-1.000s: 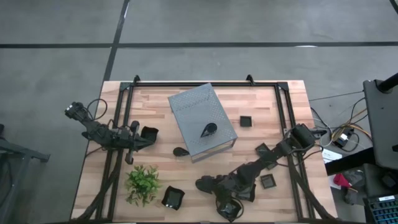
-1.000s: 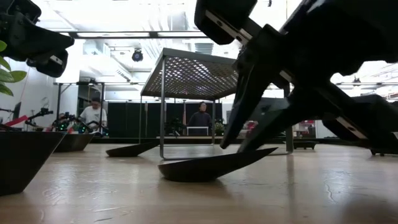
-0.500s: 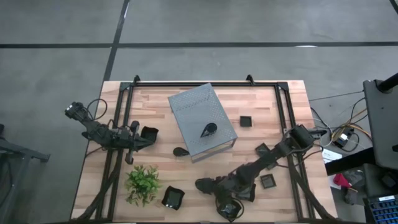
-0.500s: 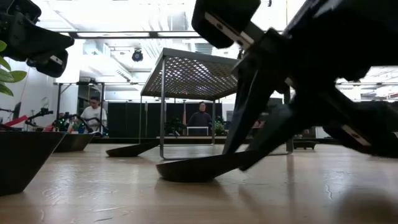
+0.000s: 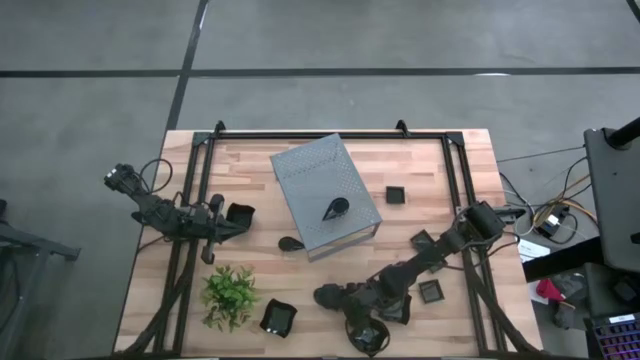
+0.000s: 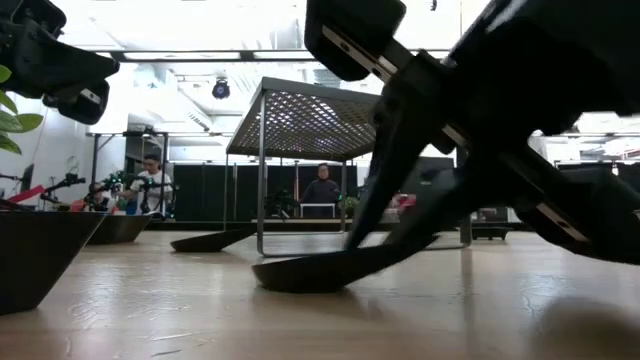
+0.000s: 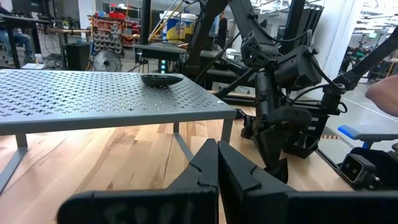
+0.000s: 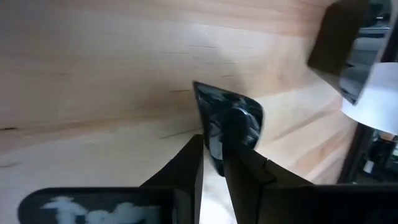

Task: Pick & Place Mini shaped plates
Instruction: Stack the drop-shaped plate on top of the drop-shaped plate on the shelf

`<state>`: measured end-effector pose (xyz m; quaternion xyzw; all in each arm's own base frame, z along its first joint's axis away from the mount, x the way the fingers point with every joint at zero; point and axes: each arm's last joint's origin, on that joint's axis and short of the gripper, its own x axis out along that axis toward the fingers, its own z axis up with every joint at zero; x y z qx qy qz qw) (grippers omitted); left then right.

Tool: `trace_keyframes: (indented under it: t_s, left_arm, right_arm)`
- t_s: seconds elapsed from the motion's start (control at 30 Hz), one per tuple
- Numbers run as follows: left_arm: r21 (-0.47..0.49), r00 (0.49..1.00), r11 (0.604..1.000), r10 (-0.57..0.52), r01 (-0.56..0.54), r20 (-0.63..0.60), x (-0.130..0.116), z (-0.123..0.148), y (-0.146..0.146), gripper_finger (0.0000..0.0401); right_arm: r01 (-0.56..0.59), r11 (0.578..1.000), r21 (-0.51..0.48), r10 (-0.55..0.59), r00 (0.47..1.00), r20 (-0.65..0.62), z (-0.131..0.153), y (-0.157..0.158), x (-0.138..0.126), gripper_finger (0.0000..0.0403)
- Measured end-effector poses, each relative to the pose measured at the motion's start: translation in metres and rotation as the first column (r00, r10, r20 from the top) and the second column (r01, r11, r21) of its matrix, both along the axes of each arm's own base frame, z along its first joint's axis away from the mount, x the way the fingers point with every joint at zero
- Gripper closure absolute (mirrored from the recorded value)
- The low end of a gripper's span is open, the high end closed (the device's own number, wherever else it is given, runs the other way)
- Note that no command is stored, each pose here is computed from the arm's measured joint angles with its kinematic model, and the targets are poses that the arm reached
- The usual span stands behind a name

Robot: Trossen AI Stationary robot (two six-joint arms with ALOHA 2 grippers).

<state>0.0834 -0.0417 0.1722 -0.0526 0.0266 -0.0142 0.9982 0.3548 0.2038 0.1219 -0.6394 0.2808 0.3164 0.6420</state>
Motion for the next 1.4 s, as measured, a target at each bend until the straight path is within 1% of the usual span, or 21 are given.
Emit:
trace_keyframes:
  t_s: [0.43, 0.5, 0.63, 0.7, 0.83, 0.97, 1.07, 1.13, 1.23, 1.33, 1.4]
  left_arm:
    - [0.000, 1.000, 1.000, 0.000, 0.000, 0.000, 0.000, 0.000, 0.000, 0.0401]
    - [0.000, 1.000, 1.000, 0.000, 0.000, 0.000, 0.000, 0.000, 0.000, 0.0401]
    - [0.000, 1.000, 1.000, 0.000, 0.000, 0.000, 0.000, 0.000, 0.000, 0.0401]
    - [0.000, 1.000, 1.000, 0.000, 0.000, 0.000, 0.000, 0.000, 0.000, 0.0401]
    - [0.000, 1.000, 1.000, 0.000, 0.000, 0.000, 0.000, 0.000, 0.000, 0.0401]
    - [0.000, 1.000, 1.000, 0.000, 0.000, 0.000, 0.000, 0.000, 0.000, 0.0401]
    - [0.000, 1.000, 1.000, 0.000, 0.000, 0.000, 0.000, 0.000, 0.000, 0.0401]
    - [0.000, 1.000, 1.000, 0.000, 0.000, 0.000, 0.000, 0.000, 0.000, 0.0401]
    - [0.000, 1.000, 1.000, 0.000, 0.000, 0.000, 0.000, 0.000, 0.000, 0.0401]
    - [0.000, 1.000, 1.000, 0.000, 0.000, 0.000, 0.000, 0.000, 0.000, 0.0401]
    - [0.000, 1.000, 1.000, 0.000, 0.000, 0.000, 0.000, 0.000, 0.000, 0.0401]
  right_arm:
    - [0.008, 1.000, 0.002, -0.008, 1.000, 0.006, 0.000, -0.003, 0.002, 0.0350]
    - [0.010, 1.000, 0.004, -0.010, 1.000, 0.006, 0.000, -0.003, 0.002, 0.0358]
    - [0.008, 1.000, 0.009, -0.008, 1.000, 0.003, 0.000, -0.003, 0.002, 0.0388]
    - [0.009, 1.000, 0.010, -0.009, 1.000, 0.004, 0.000, -0.002, 0.002, 0.0392]
    - [0.040, 0.999, 0.031, -0.040, 0.999, 0.003, 0.000, -0.003, 0.003, 0.0394]
    - [0.115, 0.992, 0.057, -0.117, 0.993, 0.023, 0.006, -0.002, 0.003, 0.0394]
    - [0.195, 0.972, 0.132, -0.204, 0.977, 0.055, 0.018, 0.002, 0.006, 0.0394]
    - [0.246, 0.953, 0.178, -0.257, 0.966, 0.040, 0.029, 0.003, 0.008, 0.0394]
    - [0.329, 0.917, 0.223, -0.335, 0.942, -0.011, 0.044, 0.004, 0.009, 0.0394]
    - [0.397, 0.879, 0.265, -0.386, 0.918, -0.096, 0.063, 0.004, 0.007, 0.0394]
    - [0.453, 0.835, 0.313, -0.424, 0.891, -0.161, 0.075, 0.004, 0.006, 0.0394]
